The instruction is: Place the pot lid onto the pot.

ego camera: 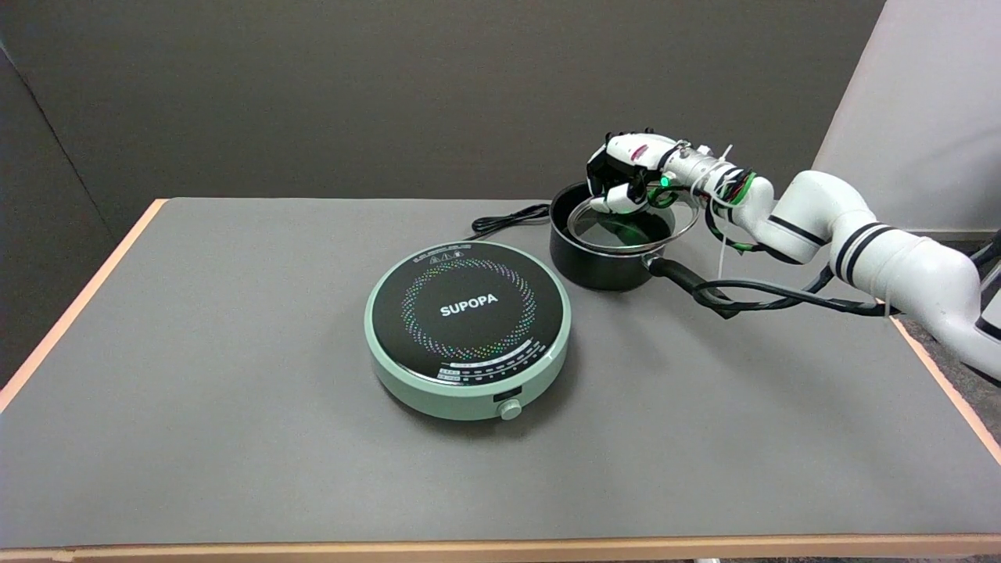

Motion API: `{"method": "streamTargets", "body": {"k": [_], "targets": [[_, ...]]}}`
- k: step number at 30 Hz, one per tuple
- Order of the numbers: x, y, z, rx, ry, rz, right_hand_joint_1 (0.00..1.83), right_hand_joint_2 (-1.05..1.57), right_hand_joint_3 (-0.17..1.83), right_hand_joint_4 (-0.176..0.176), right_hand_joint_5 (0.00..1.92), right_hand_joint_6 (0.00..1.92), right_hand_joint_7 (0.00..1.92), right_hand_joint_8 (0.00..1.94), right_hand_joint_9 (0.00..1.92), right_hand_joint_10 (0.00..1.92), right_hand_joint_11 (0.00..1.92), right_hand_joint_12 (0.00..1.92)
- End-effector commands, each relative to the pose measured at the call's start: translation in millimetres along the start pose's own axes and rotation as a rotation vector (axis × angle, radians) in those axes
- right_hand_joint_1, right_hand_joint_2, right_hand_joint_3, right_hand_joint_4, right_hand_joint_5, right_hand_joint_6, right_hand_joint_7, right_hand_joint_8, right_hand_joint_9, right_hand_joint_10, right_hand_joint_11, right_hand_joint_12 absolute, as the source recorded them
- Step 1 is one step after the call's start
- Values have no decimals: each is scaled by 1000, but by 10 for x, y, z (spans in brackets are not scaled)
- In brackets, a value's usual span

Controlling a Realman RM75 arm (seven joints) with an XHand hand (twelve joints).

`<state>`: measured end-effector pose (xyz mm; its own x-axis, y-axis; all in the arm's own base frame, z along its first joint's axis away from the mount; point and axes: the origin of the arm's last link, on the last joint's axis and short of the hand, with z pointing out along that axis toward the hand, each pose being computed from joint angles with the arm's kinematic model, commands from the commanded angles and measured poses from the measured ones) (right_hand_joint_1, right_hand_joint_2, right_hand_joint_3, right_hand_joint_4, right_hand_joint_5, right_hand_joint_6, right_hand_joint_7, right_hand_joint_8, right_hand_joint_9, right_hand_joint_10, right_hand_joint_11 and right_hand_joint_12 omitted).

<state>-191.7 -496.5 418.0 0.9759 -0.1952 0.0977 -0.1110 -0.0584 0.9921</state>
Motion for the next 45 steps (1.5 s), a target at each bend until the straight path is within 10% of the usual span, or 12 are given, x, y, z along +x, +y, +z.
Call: {"method": "streamTargets", "body": {"k": [1, 45], "targets": [[73, -35, 6, 19, 32, 21, 1194, 1127, 144, -53, 711, 1344, 948, 1167, 904, 1826, 135, 1921], [137, -9, 14, 47, 184, 89, 1188, 1159, 109, -54, 683, 1375, 920, 1208, 776, 1880, 0, 1921]]}}
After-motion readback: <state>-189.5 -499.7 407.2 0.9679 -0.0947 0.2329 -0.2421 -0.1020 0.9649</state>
